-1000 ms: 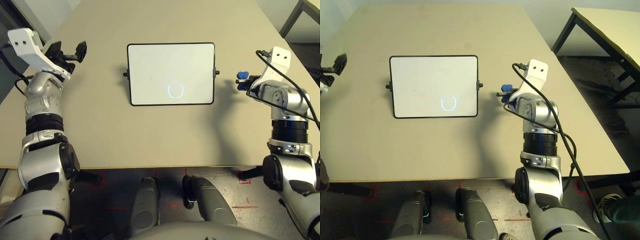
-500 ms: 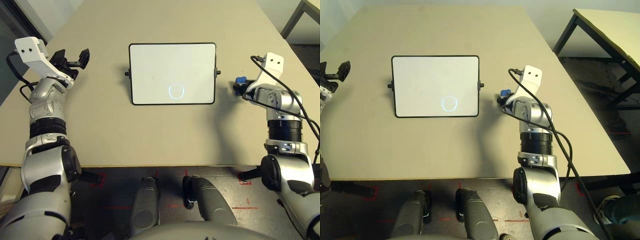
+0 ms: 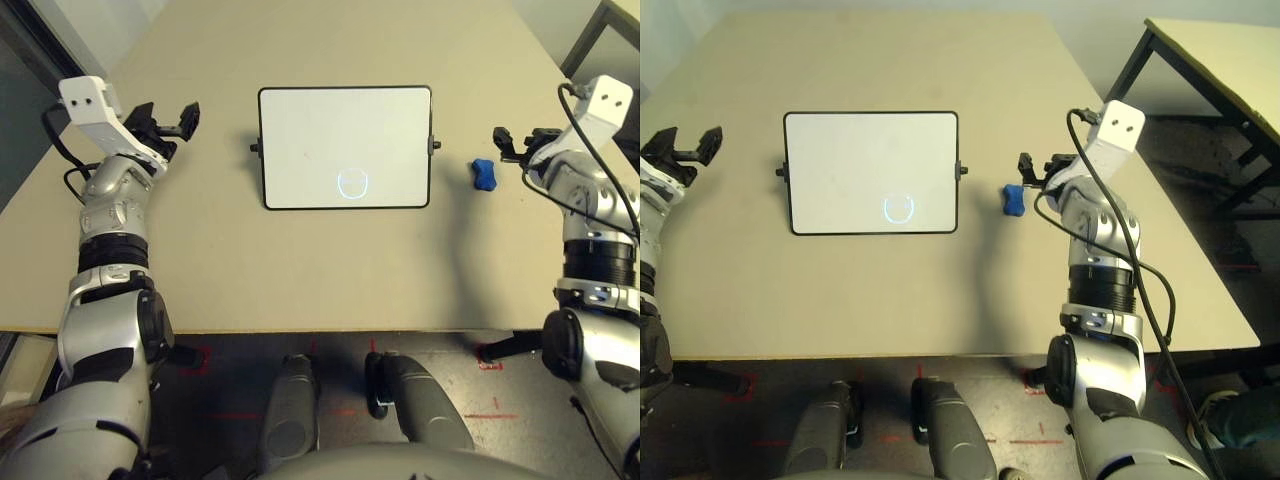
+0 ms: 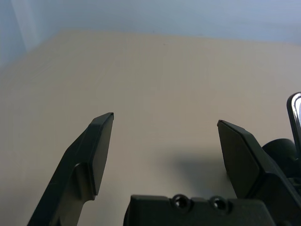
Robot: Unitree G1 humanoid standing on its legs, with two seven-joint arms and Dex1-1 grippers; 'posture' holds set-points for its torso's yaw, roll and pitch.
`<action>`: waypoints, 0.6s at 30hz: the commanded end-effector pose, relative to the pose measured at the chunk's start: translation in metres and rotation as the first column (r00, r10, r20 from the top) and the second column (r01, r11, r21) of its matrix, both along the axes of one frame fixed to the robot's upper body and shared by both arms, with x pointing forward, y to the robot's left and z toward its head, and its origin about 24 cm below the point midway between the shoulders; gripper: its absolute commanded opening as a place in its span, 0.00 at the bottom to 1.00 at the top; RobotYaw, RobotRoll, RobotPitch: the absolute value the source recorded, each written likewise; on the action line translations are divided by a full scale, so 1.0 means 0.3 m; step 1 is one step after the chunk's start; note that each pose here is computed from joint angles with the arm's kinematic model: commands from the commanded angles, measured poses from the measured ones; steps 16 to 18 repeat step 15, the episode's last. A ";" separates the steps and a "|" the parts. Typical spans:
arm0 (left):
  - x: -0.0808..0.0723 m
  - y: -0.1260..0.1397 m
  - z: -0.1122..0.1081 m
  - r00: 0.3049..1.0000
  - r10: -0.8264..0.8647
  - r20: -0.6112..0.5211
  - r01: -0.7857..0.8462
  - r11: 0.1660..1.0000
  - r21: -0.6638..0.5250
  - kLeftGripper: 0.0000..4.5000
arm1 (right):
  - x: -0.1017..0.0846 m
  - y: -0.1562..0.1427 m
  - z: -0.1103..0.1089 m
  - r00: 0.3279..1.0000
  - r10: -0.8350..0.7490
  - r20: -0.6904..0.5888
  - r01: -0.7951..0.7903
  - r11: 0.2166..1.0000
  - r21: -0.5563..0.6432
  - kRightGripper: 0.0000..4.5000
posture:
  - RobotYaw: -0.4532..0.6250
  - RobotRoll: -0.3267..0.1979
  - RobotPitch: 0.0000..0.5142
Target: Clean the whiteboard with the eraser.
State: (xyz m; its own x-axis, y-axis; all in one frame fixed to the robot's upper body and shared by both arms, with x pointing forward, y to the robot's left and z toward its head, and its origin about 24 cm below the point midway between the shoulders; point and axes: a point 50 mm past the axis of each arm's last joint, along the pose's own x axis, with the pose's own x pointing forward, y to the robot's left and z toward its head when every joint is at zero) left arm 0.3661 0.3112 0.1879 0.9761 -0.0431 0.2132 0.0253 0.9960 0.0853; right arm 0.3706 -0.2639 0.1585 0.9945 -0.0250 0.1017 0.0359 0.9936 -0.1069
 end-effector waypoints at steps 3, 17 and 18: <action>-0.014 0.033 -0.032 0.992 0.115 0.044 -0.118 0.991 0.059 1.00 | -0.010 -0.042 -0.088 0.999 -0.018 0.036 0.017 1.000 0.008 0.99 | 0.40 0.62 0.27; -0.049 0.083 -0.129 0.981 0.195 -0.015 -0.194 0.980 0.038 1.00 | -0.048 -0.108 -0.168 0.992 -0.124 0.021 0.123 0.991 0.059 0.99 | 0.39 0.62 0.28; -0.049 0.083 -0.129 0.981 0.195 -0.015 -0.194 0.980 0.038 1.00 | -0.048 -0.108 -0.168 0.992 -0.124 0.021 0.123 0.991 0.059 0.99 | 0.39 0.62 0.28</action>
